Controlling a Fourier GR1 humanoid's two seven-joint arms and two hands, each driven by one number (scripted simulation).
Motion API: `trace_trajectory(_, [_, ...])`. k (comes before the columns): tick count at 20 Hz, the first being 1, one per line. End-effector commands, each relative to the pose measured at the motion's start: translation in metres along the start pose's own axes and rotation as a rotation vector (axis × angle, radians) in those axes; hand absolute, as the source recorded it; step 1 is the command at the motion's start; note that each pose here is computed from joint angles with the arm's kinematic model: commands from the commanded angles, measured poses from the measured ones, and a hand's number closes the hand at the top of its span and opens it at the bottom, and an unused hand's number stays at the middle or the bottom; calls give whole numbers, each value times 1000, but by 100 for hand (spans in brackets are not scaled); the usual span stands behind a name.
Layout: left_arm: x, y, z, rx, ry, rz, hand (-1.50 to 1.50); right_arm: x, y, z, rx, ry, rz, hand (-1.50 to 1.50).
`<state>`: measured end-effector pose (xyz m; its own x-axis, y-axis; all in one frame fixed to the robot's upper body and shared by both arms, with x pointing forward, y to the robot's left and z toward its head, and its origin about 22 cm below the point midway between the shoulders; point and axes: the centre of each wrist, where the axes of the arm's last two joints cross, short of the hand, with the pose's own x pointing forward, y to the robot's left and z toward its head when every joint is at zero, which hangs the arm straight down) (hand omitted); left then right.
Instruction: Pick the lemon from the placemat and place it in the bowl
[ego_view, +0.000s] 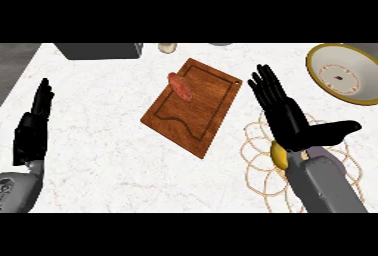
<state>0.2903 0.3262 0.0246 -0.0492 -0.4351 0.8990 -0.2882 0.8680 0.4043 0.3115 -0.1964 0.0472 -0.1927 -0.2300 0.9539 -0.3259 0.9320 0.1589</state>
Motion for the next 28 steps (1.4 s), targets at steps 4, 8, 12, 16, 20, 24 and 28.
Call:
trace_trajectory(4, [28, -53, 10, -154, 6, 186, 0, -12, -17, 40, 110, 270, 308, 150])
trace_trajectory(8, [17, -66, 29, -222, 89, 272, 0, 17, -80, 52, -144, 211, 816, 150])
trace_trajectory(12, [26, -77, 36, -252, 101, 337, 0, -13, -30, 97, -388, -21, 480, -150])
trace_trajectory(16, [39, -71, 43, -287, 89, 323, 0, 16, -10, 130, -365, -169, 551, -150])
trace_trajectory(20, [56, -89, 45, -296, 66, 329, 0, 64, -8, 134, -413, -170, 669, -150])
trace_trajectory(24, [61, -86, 39, -301, 80, 321, 0, 99, -19, 133, -436, -7, 792, -150])
trace_trajectory(28, [44, -99, 53, -291, 71, 330, 0, 140, -8, 126, -407, 106, 799, -150])
